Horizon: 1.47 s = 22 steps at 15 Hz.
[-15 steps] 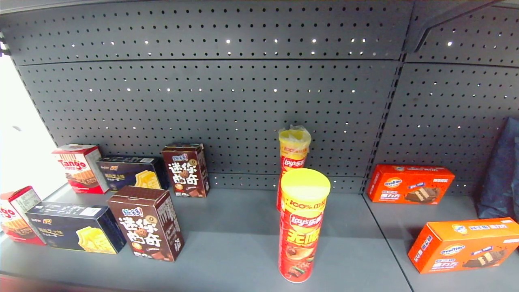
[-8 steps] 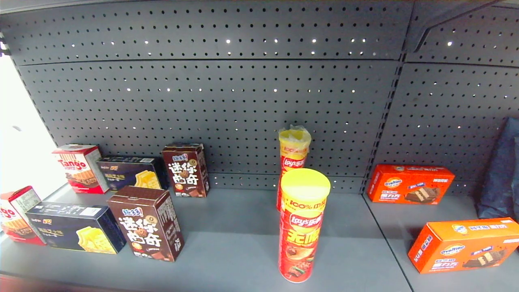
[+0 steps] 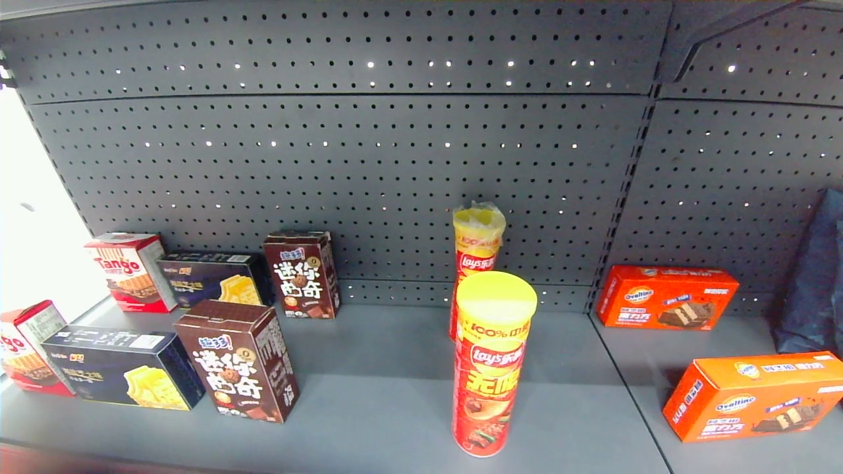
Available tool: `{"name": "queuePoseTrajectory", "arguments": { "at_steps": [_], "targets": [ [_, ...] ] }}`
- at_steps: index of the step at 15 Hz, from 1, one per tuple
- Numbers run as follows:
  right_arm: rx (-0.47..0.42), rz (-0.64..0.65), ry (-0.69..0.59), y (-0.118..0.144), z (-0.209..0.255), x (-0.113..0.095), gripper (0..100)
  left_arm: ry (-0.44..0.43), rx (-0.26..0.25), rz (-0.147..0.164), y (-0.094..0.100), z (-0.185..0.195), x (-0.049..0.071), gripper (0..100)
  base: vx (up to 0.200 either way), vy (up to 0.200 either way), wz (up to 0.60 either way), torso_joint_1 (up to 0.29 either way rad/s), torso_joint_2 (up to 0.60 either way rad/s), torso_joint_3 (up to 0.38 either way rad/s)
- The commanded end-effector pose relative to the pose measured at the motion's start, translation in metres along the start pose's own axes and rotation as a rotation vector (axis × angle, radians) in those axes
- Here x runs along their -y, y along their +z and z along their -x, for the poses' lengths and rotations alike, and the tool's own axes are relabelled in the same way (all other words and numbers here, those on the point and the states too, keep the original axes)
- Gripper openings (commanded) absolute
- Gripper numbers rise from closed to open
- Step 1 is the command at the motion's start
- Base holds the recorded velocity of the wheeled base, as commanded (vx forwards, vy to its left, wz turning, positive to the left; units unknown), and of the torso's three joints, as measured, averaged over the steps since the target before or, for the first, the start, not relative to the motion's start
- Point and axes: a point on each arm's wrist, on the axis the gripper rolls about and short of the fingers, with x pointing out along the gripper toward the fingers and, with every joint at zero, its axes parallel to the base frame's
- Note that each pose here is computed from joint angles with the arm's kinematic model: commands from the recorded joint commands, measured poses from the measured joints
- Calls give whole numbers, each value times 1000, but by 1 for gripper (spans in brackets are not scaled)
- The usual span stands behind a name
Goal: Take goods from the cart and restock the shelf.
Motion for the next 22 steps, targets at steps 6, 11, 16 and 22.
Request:
{"name": "queuePoseTrajectory", "arguments": {
  "at_steps": [6, 11, 16, 22],
  "targets": [
    [2, 1, 0, 0, 0, 0, 100, 1, 1, 0, 0, 0, 0, 100, 0, 0, -100, 3, 1, 0],
    [0, 1, 1, 0, 0, 0, 100, -1, 2, -3, 0, 0, 0, 100, 0, 0, 0, 0, 0, 0],
    [2, 1, 0, 0, 0, 0, 100, 1, 2, -1, 0, 0, 0, 100, 0, 0, 0, 0, 0, 0],
    [2, 1, 0, 0, 0, 0, 100, -1, 2, -1, 0, 0, 0, 100, 0, 0, 0, 0, 0, 0]
  ]
}}
